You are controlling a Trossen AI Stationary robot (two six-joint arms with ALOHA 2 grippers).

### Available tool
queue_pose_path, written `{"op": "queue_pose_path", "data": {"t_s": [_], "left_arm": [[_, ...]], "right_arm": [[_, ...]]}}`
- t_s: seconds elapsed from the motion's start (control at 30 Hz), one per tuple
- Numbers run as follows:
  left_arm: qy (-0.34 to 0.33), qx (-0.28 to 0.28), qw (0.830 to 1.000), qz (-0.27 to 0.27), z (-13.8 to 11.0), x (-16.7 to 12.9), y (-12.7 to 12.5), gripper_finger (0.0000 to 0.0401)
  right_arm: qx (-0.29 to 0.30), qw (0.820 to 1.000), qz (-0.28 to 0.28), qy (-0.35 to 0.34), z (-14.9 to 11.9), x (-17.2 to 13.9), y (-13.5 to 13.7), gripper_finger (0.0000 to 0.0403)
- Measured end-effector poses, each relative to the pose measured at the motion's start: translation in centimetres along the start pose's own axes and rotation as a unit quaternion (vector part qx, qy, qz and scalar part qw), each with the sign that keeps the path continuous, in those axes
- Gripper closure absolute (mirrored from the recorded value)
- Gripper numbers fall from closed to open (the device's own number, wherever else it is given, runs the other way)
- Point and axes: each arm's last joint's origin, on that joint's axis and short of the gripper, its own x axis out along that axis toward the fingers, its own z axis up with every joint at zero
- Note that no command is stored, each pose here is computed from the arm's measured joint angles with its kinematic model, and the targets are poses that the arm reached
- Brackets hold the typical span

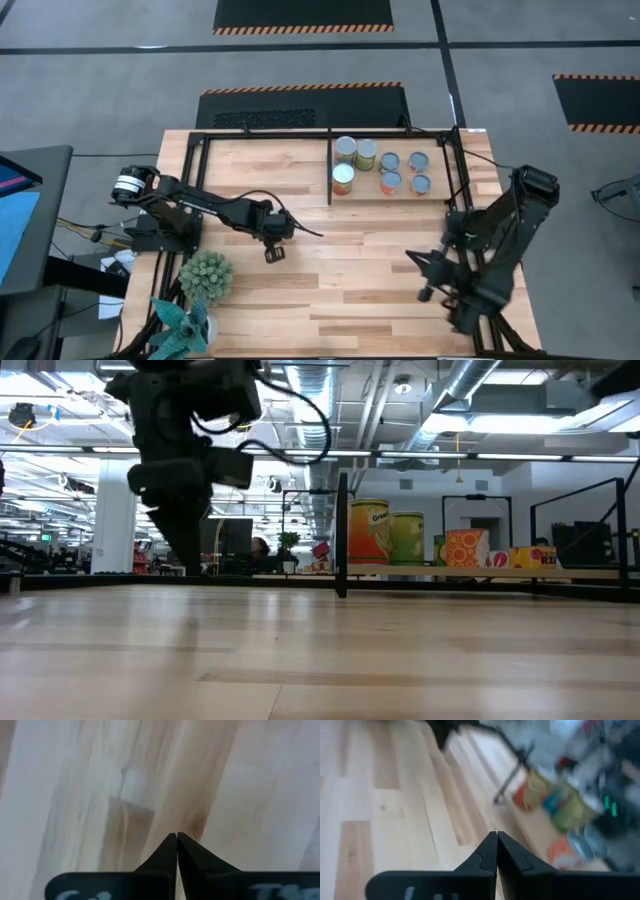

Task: Pick and place cans onto a shelf
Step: Adjust the canned pineapple on the shelf

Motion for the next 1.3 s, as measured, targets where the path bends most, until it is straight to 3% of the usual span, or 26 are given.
{"op": "queue_pose_path", "data": {"t_s": [0.13,0.23,0.43,0.53,0.7,0.87,1.0,1.1,1.2,1.3], "left_arm": [[-0.066,0.039,0.996,-0.047,1.2,-1.0,-0.2,0.0401],[-0.112,0.068,0.989,-0.072,1.8,-2.2,-0.4,0.0401],[-0.167,0.043,0.983,-0.057,-0.1,-4.7,0.9,0.0401],[-0.218,0.032,0.973,-0.074,-1.9,-5.4,1.8,0.0401],[-0.327,0.011,0.939,-0.11,-3.6,-6.5,3.0,0.0401],[-0.396,0.011,0.911,-0.118,-3.4,-7.7,3.5,0.0401],[-0.422,0.043,0.9,-0.102,-2.8,-7.8,3.7,0.0401],[-0.422,0.082,0.899,-0.082,-2.7,-7.5,3.6,0.0401],[-0.42,0.08,0.901,-0.078,-2.6,-7.2,3.6,0.0401],[-0.425,0.046,0.902,-0.062,-2.4,-7.2,3.7,0.0401]], "right_arm": [[-0.029,0.992,0.026,-0.121,-4.2,-1.3,-0.1,0.0375],[0.001,0.979,0.047,-0.2,-6.9,-1.1,-0.9,0.0376],[0.061,0.97,0.041,-0.231,-8.3,0.8,-2.0,0.0372],[0.071,0.971,0.02,-0.229,-7.4,1.3,-1.9,0.0371],[0.068,0.972,-0.015,-0.225,-3.6,0.9,-2.6,0.0374],[0.115,0.969,-0.051,-0.214,0.6,1.1,-2.8,0.0373],[0.077,0.973,-0.101,-0.195,3.0,2.0,-3.2,0.0371],[0.059,0.978,-0.151,-0.13,3.9,4.0,-4.2,0.0372],[0.133,0.971,-0.197,-0.026,4.3,6.4,-6.4,0.0374],[0.156,0.958,-0.237,0.045,4.3,8.6,-7.7,0.0374]]}}
